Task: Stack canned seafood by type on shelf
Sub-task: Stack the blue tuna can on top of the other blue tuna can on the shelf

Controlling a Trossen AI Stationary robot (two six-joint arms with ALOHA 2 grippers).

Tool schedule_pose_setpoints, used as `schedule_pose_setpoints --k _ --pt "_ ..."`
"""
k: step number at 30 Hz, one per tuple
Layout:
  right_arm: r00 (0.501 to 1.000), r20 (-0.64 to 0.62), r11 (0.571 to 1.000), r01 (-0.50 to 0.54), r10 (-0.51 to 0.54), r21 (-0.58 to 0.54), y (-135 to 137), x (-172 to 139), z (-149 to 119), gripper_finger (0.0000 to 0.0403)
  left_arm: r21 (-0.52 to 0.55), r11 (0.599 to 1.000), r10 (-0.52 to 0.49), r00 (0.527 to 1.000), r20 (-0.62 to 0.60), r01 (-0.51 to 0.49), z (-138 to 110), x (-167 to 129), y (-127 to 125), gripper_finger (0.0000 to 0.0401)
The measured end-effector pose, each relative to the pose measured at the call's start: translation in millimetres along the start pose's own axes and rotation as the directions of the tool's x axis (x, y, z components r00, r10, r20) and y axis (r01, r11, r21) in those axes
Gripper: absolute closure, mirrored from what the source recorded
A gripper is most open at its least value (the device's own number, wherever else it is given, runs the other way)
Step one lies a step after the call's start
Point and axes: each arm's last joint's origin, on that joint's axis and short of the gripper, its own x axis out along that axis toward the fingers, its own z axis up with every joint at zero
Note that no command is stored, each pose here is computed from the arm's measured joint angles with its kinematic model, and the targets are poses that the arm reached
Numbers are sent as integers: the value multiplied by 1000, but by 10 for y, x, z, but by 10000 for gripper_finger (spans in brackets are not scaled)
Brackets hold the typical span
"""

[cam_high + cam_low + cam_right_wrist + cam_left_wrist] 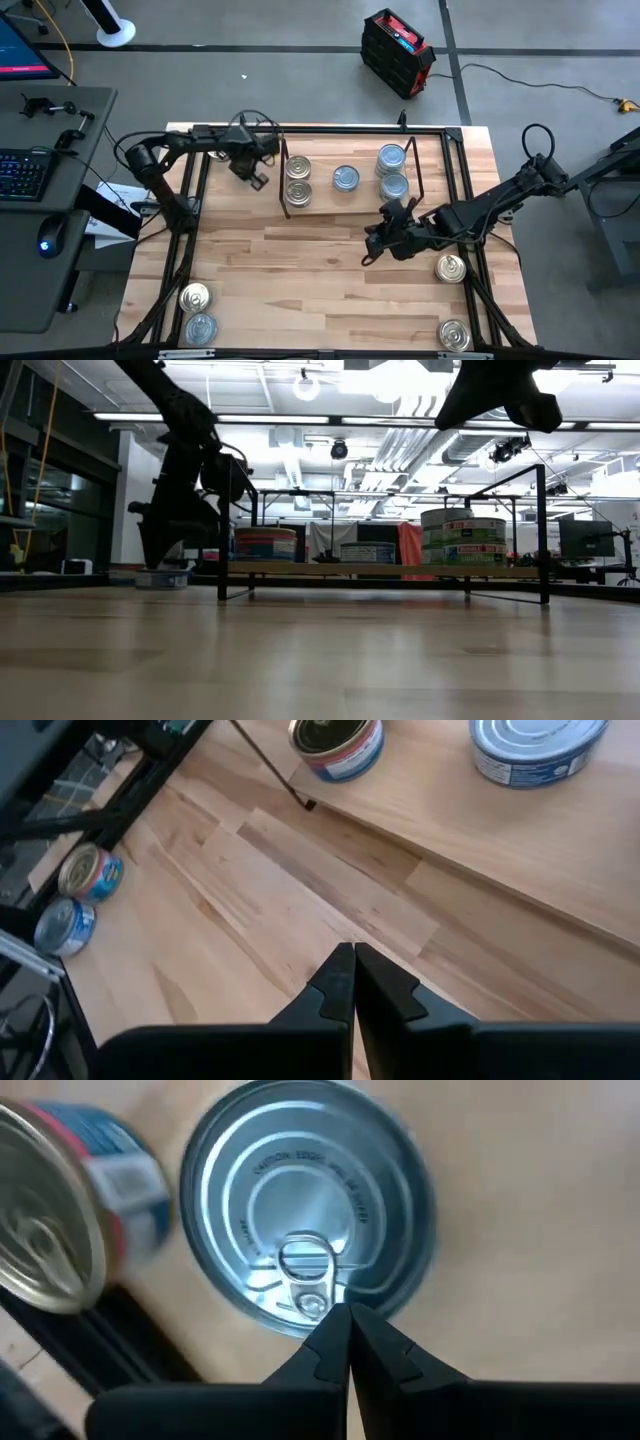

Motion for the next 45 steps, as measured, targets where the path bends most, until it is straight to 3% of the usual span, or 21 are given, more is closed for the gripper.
schedule_pose_setpoints --k 9,12,15,19,28,33,40,45 --pt "999 -51 999 -20 18 -47 5 -1 -15 403 284 956 90 996 -28 -78 -452 -77 -558 401" --pt "998 -62 998 -25 22 -59 7 -1 -19 403 254 958 131 991 34 -136 -515 -104 -637 401" --pt "997 -67 997 -28 23 -67 7 -1 -20 403 229 971 59 995 76 -75 -531 -207 -612 401" --pt "997 -67 997 -28 24 -70 7 -1 -20 403 165 983 58 990 126 -79 -477 -275 -440 401" --pt "997 -59 998 -46 44 -35 29 -1 -12 403 -67 997 40 982 187 -28 -94 -147 70 401" --pt "997 -57 999 -49 48 -16 34 -2 -11 403 -8 1000 19 974 225 -18 -41 -82 113 401" --pt "997 -53 998 -61 60 -7 46 -2 -6 403 69 998 -2 986 169 -9 -220 177 49 401" --pt "997 -52 998 -62 61 -6 47 -2 -5 403 141 989 21 988 152 -42 -352 202 -94 401"
